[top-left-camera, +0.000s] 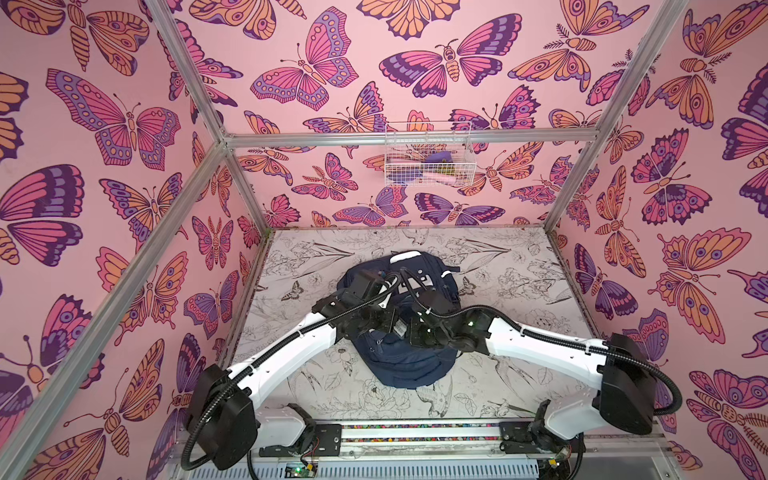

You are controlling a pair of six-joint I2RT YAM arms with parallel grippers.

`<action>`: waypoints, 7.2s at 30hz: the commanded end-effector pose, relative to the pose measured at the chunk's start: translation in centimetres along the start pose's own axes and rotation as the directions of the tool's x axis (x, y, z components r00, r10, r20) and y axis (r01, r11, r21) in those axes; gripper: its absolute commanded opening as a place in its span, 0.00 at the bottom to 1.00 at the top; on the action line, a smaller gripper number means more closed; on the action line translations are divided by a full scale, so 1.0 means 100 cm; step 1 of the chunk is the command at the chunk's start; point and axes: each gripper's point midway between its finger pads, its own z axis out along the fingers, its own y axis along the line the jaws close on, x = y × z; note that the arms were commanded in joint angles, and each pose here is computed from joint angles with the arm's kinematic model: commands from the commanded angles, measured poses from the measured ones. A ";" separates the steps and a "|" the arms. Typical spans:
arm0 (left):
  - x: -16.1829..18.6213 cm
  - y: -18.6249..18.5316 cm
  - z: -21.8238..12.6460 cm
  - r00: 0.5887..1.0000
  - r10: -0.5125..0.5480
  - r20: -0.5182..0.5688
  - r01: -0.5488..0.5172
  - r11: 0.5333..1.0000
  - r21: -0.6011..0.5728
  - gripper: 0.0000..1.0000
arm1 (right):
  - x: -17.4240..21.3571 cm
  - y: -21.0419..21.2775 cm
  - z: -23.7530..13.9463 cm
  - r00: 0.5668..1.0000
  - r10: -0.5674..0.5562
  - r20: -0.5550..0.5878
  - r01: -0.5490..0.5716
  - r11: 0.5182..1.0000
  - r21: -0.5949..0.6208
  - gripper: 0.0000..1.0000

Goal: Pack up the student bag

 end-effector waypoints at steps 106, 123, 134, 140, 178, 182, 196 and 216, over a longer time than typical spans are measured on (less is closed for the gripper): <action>-0.009 -0.003 -0.005 1.000 0.012 0.029 -0.012 1.000 0.005 0.00 | -0.050 -0.281 -0.026 0.968 0.248 -0.049 -0.132 0.661 0.739 0.36; -0.009 -0.004 -0.011 0.999 0.025 0.045 -0.025 1.000 -0.004 0.00 | -0.010 -0.308 -0.091 0.917 0.373 0.143 -0.349 0.573 0.742 0.57; -0.012 -0.008 -0.022 0.996 0.044 0.074 -0.044 0.999 -0.005 0.00 | -0.037 -0.329 -0.048 0.879 0.455 0.140 -0.407 0.567 0.716 0.56; -0.012 -0.008 -0.021 0.996 0.046 0.072 -0.046 0.999 -0.009 0.00 | -0.075 -0.353 -0.068 0.911 0.381 0.159 -0.344 0.489 0.802 0.55; -0.009 -0.017 -0.019 0.999 0.029 0.042 -0.031 0.999 0.041 0.15 | -0.074 -0.284 -0.069 0.972 0.207 0.115 -0.225 0.658 0.719 0.00; -0.014 -0.029 -0.028 1.000 -0.004 0.031 0.001 0.996 0.091 0.47 | -0.085 -0.243 -0.092 0.981 0.077 0.175 -0.169 0.779 0.604 0.00; -0.075 -0.070 -0.088 0.919 -0.385 0.089 0.307 0.837 0.454 0.75 | -0.065 -0.044 -0.123 0.875 -0.386 0.292 0.383 0.921 0.070 0.00; -0.061 -0.063 -0.052 0.886 -0.464 -0.017 0.412 0.769 0.488 0.54 | -0.019 0.051 -0.100 0.747 -0.620 0.241 0.634 0.773 0.021 0.00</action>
